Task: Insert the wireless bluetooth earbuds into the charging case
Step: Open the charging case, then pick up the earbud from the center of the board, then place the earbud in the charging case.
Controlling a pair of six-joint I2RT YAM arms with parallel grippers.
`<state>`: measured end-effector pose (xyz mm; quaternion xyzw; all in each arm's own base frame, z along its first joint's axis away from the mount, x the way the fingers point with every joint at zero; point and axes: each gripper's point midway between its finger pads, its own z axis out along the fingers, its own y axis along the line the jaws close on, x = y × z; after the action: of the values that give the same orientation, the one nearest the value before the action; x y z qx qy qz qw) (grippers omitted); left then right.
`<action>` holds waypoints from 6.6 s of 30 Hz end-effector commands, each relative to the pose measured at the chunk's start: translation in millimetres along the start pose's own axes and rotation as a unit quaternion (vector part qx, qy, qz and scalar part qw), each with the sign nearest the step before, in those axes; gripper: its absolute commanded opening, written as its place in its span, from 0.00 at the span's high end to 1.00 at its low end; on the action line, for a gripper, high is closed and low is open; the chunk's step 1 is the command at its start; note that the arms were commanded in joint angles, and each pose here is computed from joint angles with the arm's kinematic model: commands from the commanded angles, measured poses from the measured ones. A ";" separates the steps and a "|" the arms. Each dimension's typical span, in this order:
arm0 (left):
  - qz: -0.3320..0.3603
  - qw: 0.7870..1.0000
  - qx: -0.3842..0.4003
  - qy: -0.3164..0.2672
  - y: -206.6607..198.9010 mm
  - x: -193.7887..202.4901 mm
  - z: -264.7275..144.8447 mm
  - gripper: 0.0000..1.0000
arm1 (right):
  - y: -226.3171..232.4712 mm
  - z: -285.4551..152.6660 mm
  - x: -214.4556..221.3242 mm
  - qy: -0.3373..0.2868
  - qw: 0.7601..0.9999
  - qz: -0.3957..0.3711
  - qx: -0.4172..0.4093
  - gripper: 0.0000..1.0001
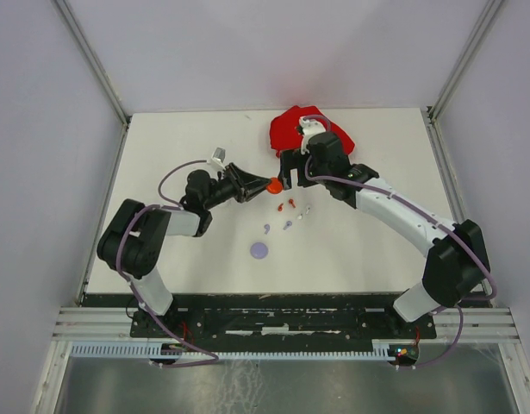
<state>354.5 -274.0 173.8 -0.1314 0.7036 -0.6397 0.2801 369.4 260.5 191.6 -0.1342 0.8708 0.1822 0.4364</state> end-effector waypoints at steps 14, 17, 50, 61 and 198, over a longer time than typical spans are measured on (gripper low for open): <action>0.032 0.999 0.034 0.023 -22.8 4.0 4.2 0.97 | 9.3 8.3 -7.0 -0.012 1.000 0.007 -0.018 0.01; 0.032 0.999 0.037 0.021 -25.8 1.6 5.0 0.97 | 8.7 11.7 0.8 -0.003 1.000 0.010 -0.019 0.01; -0.004 0.996 0.085 -0.001 -47.5 -11.0 1.2 0.97 | 1.9 26.6 37.5 0.035 0.999 0.015 -0.013 0.01; -0.016 0.996 0.071 -0.053 -33.6 -44.5 -20.5 0.97 | 0.0 26.0 45.0 0.055 0.998 -0.002 -0.013 0.02; -0.149 0.983 0.108 -0.018 -5.1 -20.5 -25.6 0.97 | 59.5 -11.3 -80.3 -0.177 0.964 -0.042 -0.192 0.98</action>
<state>358.9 -234.5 151.1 -0.2565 0.6298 -0.7052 0.2007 389.3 301.8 234.5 -0.2186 0.7834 0.2864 0.5065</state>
